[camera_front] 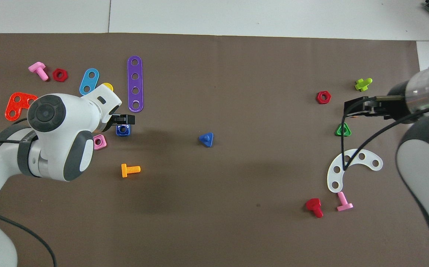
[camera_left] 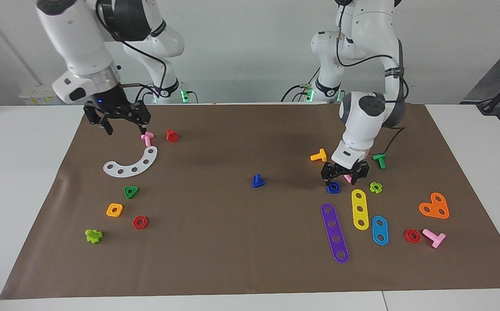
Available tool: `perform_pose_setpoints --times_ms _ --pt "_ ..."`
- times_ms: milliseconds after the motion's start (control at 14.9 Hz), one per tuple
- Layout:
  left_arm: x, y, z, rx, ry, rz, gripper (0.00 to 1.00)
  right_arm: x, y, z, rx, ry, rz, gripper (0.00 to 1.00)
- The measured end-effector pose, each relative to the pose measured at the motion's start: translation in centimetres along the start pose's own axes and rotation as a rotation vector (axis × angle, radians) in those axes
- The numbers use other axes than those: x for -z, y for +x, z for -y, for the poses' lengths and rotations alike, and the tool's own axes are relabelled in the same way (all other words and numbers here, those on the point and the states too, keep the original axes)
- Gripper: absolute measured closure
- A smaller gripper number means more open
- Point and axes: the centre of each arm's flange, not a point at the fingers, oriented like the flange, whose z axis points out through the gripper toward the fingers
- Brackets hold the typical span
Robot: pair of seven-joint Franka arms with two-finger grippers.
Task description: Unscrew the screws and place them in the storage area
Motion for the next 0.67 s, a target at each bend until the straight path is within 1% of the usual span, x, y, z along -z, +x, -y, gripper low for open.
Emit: perform_pose_setpoints --times_ms 201,402,535,669 --pt "6.5 1.5 1.5 -0.028 0.005 -0.005 0.0 -3.2 -0.7 8.1 -0.016 0.028 -0.04 0.0" --pt "12.5 3.3 5.0 -0.073 0.019 0.013 0.0 -6.9 -1.1 15.3 -0.037 0.066 -0.076 0.0" --pt "15.8 4.0 7.8 -0.089 0.027 0.028 0.0 -9.3 -1.5 19.3 -0.061 0.087 -0.087 0.0" --pt "19.1 4.3 10.6 -0.11 0.034 0.043 0.0 -11.8 -1.4 22.1 -0.055 0.098 -0.089 0.0"
